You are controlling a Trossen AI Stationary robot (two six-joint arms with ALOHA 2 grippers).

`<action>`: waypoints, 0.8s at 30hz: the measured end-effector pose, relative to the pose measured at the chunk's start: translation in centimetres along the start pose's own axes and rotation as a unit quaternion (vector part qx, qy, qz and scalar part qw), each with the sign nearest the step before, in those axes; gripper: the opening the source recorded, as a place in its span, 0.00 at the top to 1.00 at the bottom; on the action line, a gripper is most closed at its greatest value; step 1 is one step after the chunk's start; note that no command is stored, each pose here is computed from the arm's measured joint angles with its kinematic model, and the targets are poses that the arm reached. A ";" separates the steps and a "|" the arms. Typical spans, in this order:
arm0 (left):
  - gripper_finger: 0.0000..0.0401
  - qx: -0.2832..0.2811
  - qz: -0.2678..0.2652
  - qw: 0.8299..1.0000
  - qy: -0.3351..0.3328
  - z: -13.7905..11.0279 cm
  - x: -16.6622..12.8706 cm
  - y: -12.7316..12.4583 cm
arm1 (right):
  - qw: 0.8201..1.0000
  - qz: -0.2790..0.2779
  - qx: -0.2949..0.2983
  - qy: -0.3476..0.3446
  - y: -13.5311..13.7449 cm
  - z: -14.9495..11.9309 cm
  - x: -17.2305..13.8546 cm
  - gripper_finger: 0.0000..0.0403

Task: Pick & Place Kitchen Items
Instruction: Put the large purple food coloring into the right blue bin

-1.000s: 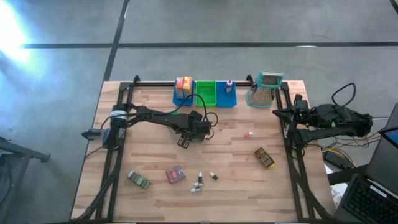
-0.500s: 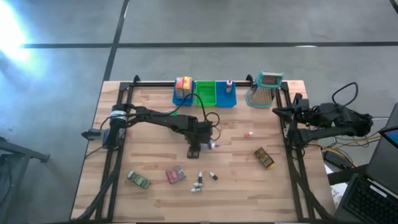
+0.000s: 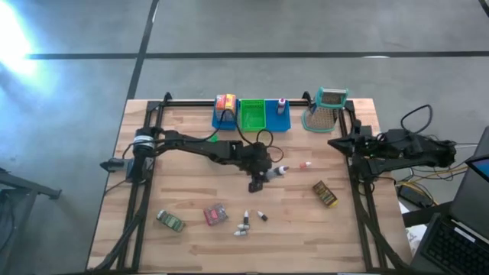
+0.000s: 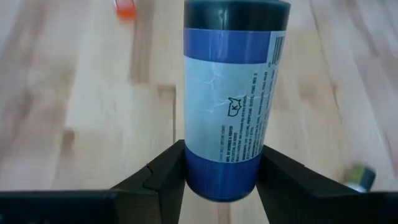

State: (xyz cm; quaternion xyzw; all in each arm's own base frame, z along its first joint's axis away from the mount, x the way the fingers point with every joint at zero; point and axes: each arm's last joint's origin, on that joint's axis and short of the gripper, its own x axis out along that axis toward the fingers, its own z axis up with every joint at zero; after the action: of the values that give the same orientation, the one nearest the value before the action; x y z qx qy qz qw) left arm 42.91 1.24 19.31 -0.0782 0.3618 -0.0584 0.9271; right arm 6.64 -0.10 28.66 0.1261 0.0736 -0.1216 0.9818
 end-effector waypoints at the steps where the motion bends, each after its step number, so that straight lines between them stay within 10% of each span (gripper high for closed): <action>1: 0.57 -0.001 0.004 1.000 -0.013 0.1 0.0 0.0 | 1.000 -0.003 -0.002 0.010 0.0 -0.4 0.4 0.98; 24: 0.58 0.004 0.060 0.982 -0.180 -0.2 -3.9 -1.9 | 0.999 -0.007 0.004 0.050 2.2 0.9 4.8 0.50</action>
State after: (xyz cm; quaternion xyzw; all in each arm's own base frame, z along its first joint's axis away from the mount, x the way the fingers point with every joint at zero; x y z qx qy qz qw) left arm 39.82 -0.03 22.14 -0.0622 0.1926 0.0110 0.9792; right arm 11.91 0.69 29.16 0.1350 0.1232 -0.1223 0.9755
